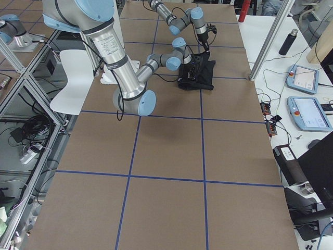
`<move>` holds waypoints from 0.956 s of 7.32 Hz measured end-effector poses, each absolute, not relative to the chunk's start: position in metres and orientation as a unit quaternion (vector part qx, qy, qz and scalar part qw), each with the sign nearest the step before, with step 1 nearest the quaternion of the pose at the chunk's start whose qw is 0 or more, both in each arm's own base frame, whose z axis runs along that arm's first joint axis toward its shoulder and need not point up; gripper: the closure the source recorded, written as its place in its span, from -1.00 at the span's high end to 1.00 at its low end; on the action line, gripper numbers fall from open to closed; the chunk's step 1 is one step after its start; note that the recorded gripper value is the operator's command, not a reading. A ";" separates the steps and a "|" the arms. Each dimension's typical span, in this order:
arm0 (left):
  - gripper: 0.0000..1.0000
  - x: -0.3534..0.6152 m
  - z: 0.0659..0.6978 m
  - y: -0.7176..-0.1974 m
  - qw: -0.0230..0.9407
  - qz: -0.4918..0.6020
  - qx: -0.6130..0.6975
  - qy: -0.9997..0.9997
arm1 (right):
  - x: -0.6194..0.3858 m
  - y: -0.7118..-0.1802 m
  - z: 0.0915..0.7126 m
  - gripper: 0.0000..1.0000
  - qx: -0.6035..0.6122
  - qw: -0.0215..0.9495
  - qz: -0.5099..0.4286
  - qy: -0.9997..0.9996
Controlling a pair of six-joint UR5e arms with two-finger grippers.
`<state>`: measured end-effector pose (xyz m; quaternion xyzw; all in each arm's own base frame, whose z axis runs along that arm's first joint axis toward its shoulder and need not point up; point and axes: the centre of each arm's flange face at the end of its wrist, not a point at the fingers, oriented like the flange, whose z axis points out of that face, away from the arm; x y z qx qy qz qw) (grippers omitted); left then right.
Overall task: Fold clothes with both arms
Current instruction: 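Lift the shirt's near edge with both grippers and fold it away from the robot, then release the shirt with the left gripper and withdraw it while the right presses the fold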
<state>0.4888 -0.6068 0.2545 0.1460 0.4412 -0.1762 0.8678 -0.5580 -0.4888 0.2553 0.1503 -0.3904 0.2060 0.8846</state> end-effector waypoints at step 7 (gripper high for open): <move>1.00 0.475 0.208 -0.702 0.868 -0.171 0.124 0.450 | -0.557 -0.502 0.255 1.00 0.125 0.892 0.179 -0.395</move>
